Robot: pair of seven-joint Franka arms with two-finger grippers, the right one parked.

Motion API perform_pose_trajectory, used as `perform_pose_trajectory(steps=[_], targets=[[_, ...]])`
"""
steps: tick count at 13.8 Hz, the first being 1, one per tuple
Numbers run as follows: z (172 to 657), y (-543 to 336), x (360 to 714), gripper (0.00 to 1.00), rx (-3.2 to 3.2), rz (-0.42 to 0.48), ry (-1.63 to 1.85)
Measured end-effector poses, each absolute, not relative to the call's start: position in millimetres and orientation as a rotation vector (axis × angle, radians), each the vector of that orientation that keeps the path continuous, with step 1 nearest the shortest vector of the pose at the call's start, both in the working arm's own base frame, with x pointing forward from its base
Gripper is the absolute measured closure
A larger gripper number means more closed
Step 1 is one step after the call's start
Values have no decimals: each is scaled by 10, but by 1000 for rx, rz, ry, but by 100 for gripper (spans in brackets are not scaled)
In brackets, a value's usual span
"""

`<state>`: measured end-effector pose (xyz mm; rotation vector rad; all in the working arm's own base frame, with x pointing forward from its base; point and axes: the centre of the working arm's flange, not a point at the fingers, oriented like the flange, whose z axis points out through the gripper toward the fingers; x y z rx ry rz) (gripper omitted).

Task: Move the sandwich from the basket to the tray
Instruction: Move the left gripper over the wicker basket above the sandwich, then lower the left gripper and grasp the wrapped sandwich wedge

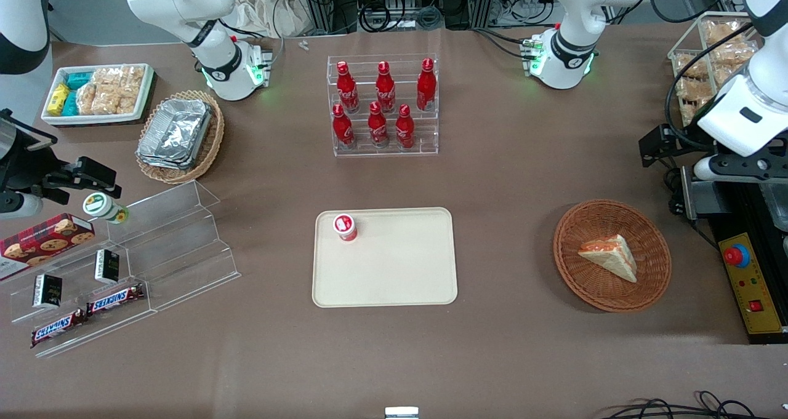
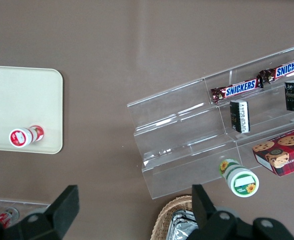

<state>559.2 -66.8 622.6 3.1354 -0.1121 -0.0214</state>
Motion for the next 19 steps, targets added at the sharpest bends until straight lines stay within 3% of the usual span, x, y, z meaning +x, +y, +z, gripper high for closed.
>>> perform_pose_trajectory(steps=[10,19], targets=[[6146,-561,5583,0,3139,-92,-7],[4990,-140,6159,0,2935,-222,1161]])
